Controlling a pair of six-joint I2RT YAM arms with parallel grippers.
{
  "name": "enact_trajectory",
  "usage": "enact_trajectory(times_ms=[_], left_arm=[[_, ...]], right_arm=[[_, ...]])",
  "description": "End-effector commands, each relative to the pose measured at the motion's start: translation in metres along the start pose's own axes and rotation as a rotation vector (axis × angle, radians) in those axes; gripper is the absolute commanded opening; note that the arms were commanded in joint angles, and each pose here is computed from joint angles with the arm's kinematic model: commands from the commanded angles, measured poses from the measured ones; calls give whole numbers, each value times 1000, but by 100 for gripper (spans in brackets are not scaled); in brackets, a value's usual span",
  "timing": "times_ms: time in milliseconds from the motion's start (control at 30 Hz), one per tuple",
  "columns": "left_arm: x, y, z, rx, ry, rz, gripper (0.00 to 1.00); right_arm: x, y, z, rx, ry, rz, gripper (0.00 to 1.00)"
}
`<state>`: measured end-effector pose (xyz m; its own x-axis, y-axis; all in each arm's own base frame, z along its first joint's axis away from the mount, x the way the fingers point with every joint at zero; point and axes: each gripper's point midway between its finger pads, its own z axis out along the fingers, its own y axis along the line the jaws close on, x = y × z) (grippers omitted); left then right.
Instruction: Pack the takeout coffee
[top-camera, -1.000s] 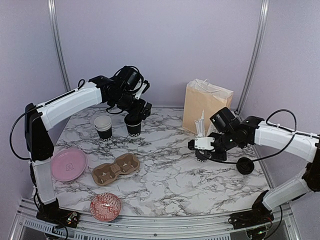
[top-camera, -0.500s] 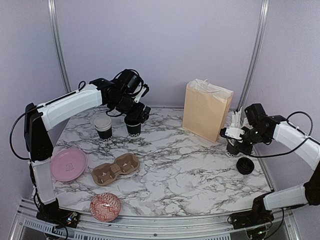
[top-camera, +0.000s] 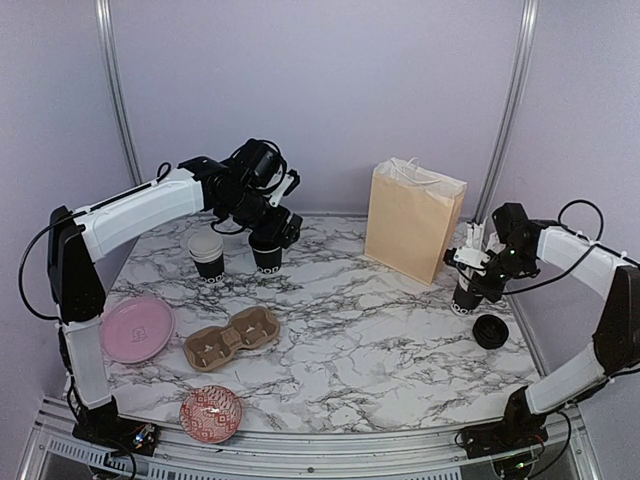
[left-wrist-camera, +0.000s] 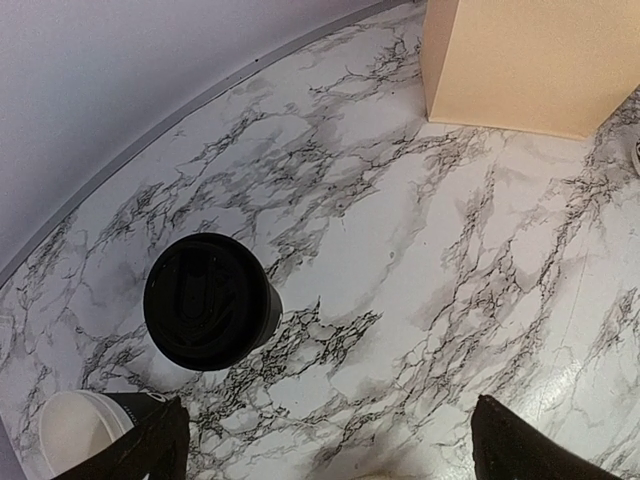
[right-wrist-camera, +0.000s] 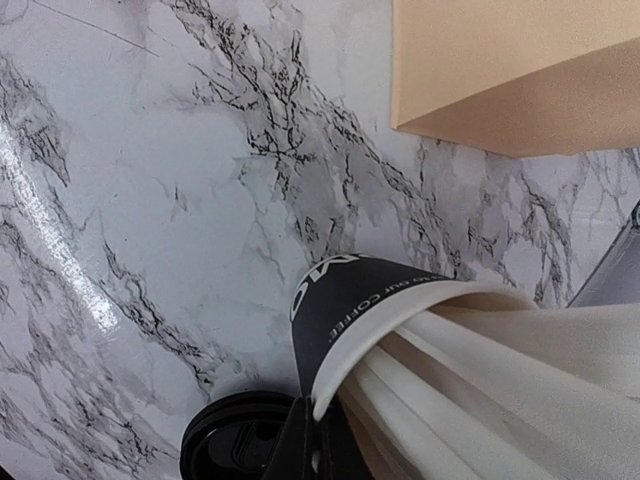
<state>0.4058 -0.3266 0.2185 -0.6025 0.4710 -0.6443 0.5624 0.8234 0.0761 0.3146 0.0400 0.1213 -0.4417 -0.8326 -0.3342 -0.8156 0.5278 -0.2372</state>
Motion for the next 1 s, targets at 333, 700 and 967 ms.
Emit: enact_trajectory(times_ms=[333,700,967], left_arm=[[-12,0,-36,8,-67,9,99],[28,75,-74,-250,10,-114,91],[72,107,-28,-205,198,-247,67]], right_arm=[[-19,-8,-21,-10,-68,22,23],[-66,92,-97,-268,-366,-131,41],[-95,141,-76,-430,-394,-230,40]])
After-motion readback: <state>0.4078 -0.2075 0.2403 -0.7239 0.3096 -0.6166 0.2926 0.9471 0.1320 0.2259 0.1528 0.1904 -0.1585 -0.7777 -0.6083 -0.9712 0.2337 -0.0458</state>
